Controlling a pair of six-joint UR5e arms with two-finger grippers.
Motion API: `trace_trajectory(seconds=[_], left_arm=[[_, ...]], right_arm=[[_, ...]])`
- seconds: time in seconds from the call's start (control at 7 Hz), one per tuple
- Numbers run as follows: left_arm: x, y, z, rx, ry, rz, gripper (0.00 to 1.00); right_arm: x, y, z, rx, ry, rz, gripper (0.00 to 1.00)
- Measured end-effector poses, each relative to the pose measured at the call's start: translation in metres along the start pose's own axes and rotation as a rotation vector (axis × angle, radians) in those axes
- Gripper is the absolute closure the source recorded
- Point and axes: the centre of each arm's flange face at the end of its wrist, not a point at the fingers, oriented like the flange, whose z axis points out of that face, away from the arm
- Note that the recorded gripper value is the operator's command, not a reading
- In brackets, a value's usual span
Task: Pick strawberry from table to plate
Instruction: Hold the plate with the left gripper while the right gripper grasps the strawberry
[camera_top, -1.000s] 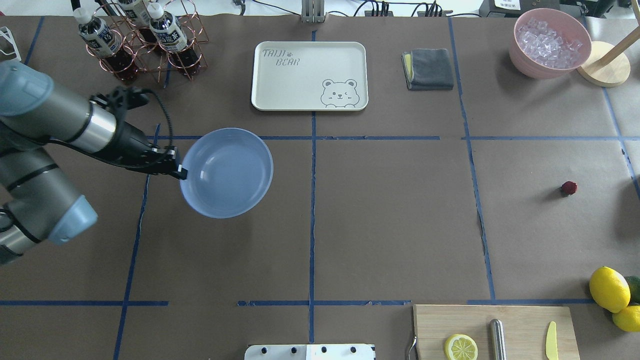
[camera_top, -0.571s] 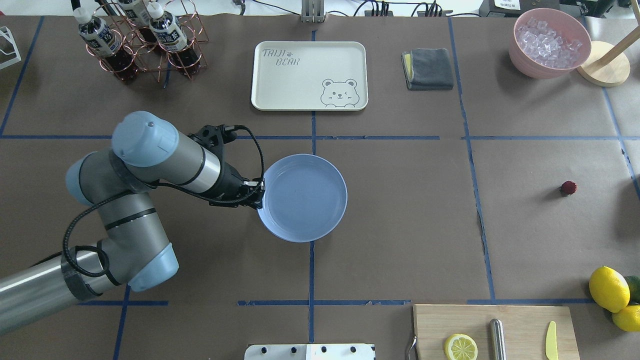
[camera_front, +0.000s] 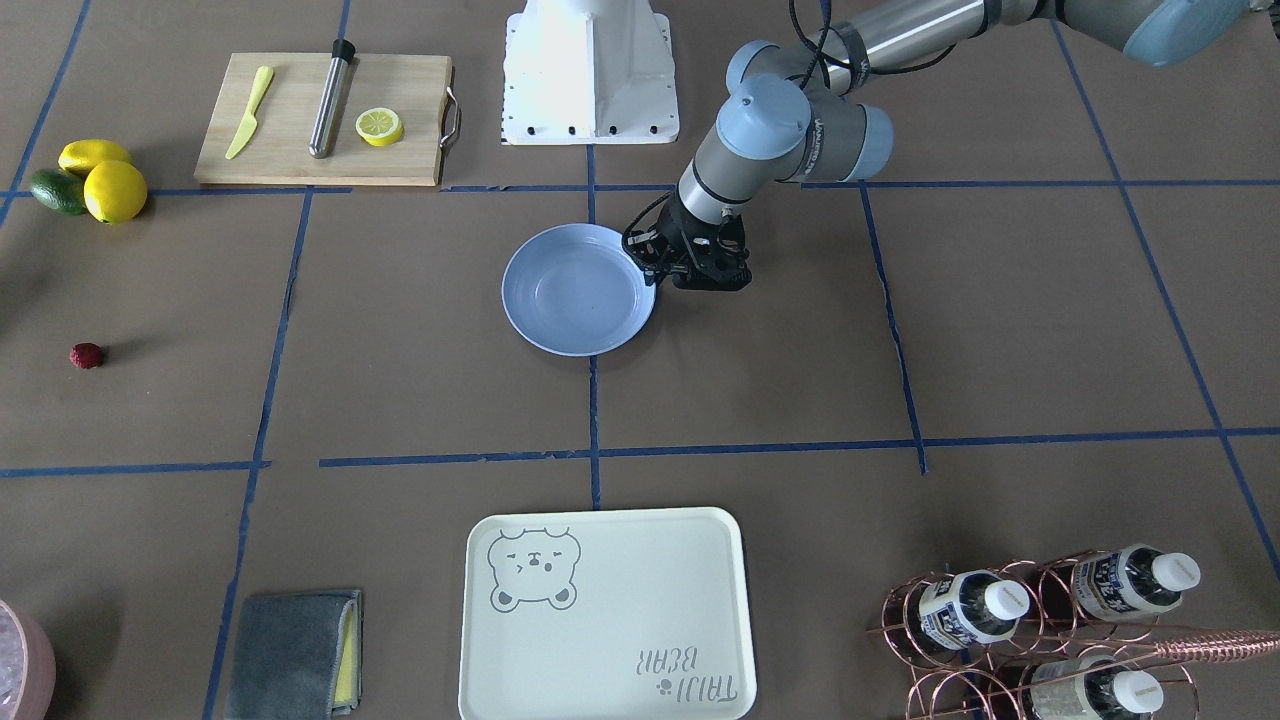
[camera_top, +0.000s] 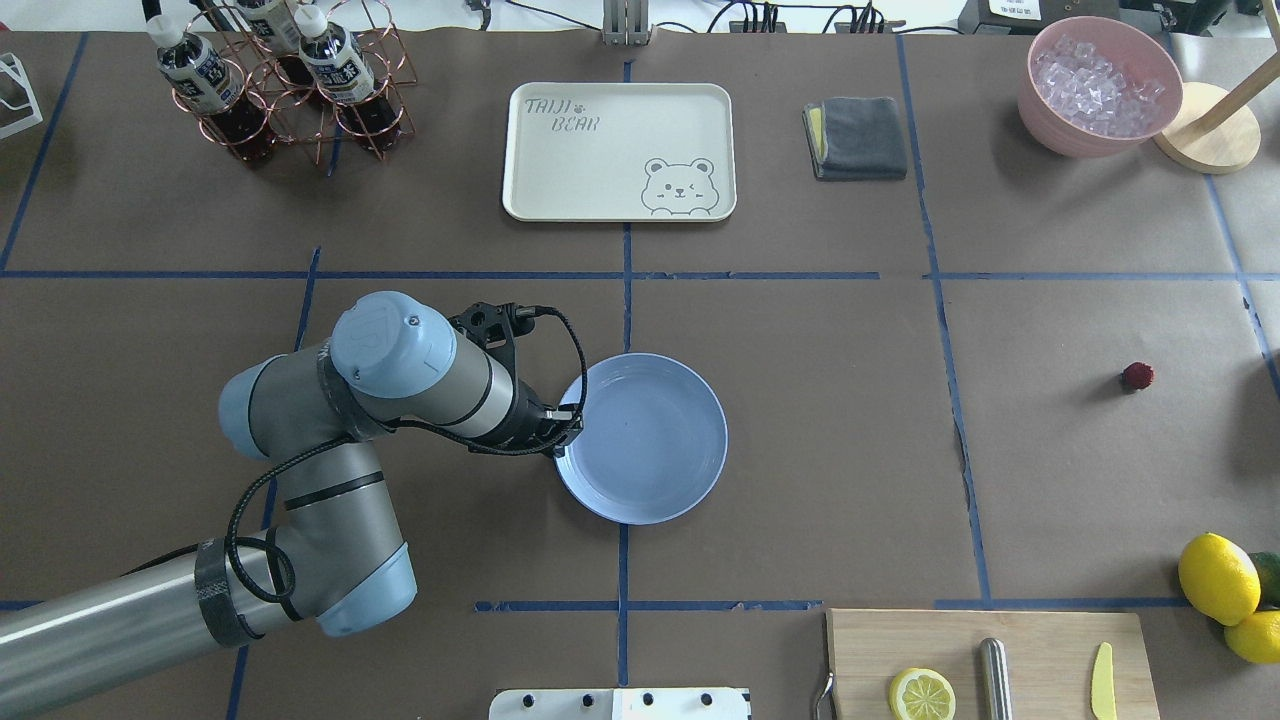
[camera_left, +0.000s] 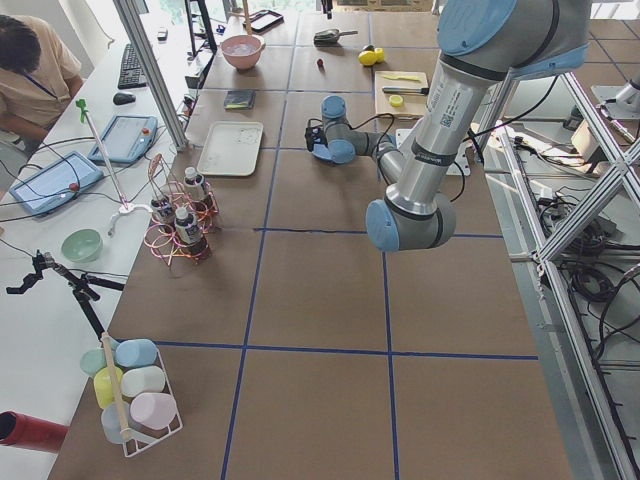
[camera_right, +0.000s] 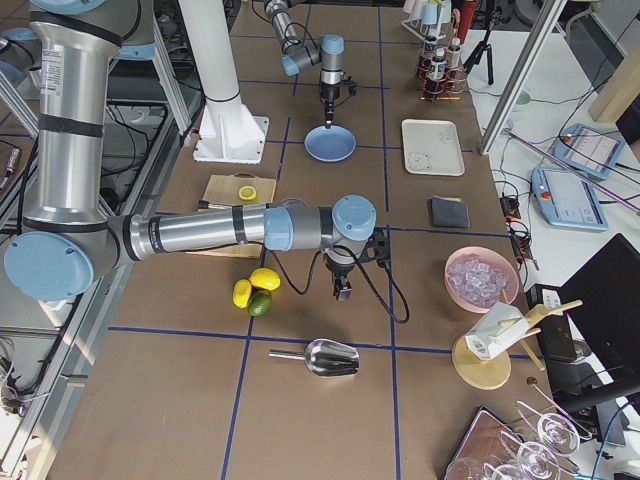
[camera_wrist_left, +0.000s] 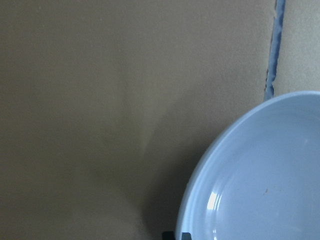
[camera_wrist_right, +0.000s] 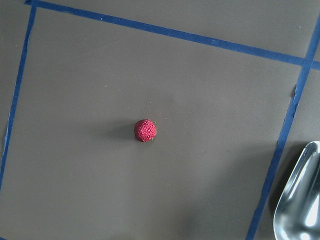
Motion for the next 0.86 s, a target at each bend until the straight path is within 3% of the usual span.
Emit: trace_trajectory(seconds=[0.14, 0.57, 0.86], left_arm=[[0.0, 0.0, 0.0, 0.001, -0.001, 0.001, 0.37], [0.005, 0.0, -0.018, 0.016, 0.029, 0.007, 0.27], [0.01, 0.001, -0.036, 0.027, 0.057, 0.004, 0.27]], right_arm=[[-0.001, 0.0, -0.001, 0.002, 0.0, -0.002, 0.0], [-0.009, -0.004, 0.006, 0.001, 0.001, 0.006, 0.0], [-0.042, -0.017, 0.044, 0.018, 0.038, 0.096, 0.0]])
